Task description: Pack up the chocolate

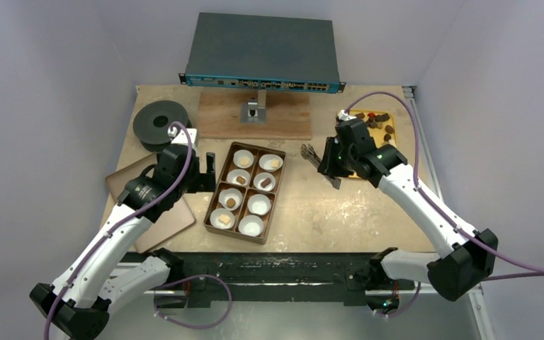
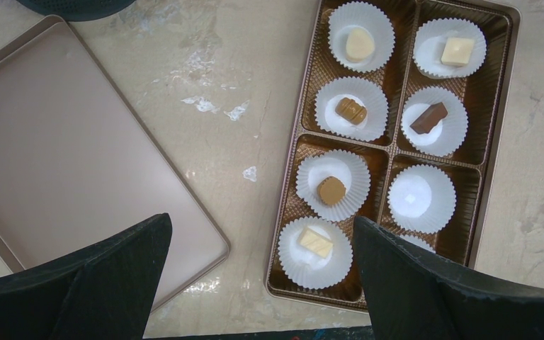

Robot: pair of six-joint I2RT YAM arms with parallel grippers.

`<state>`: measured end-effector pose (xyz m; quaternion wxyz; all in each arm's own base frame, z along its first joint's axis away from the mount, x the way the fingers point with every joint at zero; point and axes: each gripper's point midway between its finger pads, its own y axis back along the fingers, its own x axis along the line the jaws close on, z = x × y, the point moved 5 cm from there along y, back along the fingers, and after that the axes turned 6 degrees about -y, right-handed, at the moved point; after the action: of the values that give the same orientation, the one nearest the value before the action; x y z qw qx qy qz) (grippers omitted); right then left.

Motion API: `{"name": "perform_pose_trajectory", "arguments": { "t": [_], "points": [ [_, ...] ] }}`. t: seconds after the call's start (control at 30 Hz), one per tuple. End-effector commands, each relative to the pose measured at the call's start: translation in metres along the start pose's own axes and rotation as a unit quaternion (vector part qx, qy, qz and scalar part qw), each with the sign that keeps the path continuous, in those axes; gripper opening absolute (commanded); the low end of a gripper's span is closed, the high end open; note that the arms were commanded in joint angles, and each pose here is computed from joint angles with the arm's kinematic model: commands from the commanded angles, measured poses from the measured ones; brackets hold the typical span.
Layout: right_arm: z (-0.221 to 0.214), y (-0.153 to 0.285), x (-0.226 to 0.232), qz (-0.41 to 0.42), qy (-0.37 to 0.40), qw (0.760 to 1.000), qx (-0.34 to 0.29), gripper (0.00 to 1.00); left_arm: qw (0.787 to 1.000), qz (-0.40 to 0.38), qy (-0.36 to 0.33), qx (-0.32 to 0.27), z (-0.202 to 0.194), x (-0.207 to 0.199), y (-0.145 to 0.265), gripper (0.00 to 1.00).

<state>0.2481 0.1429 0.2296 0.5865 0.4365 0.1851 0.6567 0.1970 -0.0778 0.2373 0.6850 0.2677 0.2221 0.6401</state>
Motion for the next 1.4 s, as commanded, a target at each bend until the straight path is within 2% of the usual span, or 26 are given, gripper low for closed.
{"name": "perform_pose_trajectory", "arguments": {
  "t": [0.0,0.33,0.63,0.83,1.1,1.37],
  "points": [
    [-0.001,0.019,0.032,0.051,0.005,0.999,-0.006,0.25,1.0,0.005,0.014,-0.015,0.006,0.001,0.0,1.0],
    [-0.044,0.034,0.082,0.107,0.067,0.991,0.038,0.24,1.0,0.009,0.014,-0.015,0.006,0.002,-0.001,1.0],
    [-0.092,0.043,0.106,0.124,0.117,0.982,0.087,0.24,1.0,0.009,0.014,-0.014,0.006,0.002,-0.001,1.0],
    [-0.11,0.039,0.104,0.111,0.137,0.979,0.104,0.25,1.0,0.01,0.013,-0.014,0.006,0.002,-0.001,1.0],
    [-0.119,0.029,0.103,0.094,0.145,0.979,0.11,0.3,1.0,0.011,0.014,-0.013,0.006,0.003,-0.001,1.0],
    [-0.121,0.026,0.105,0.09,0.156,0.977,0.113,0.41,1.0,0.013,0.013,-0.013,0.005,0.003,-0.001,1.0]
  ]
}}
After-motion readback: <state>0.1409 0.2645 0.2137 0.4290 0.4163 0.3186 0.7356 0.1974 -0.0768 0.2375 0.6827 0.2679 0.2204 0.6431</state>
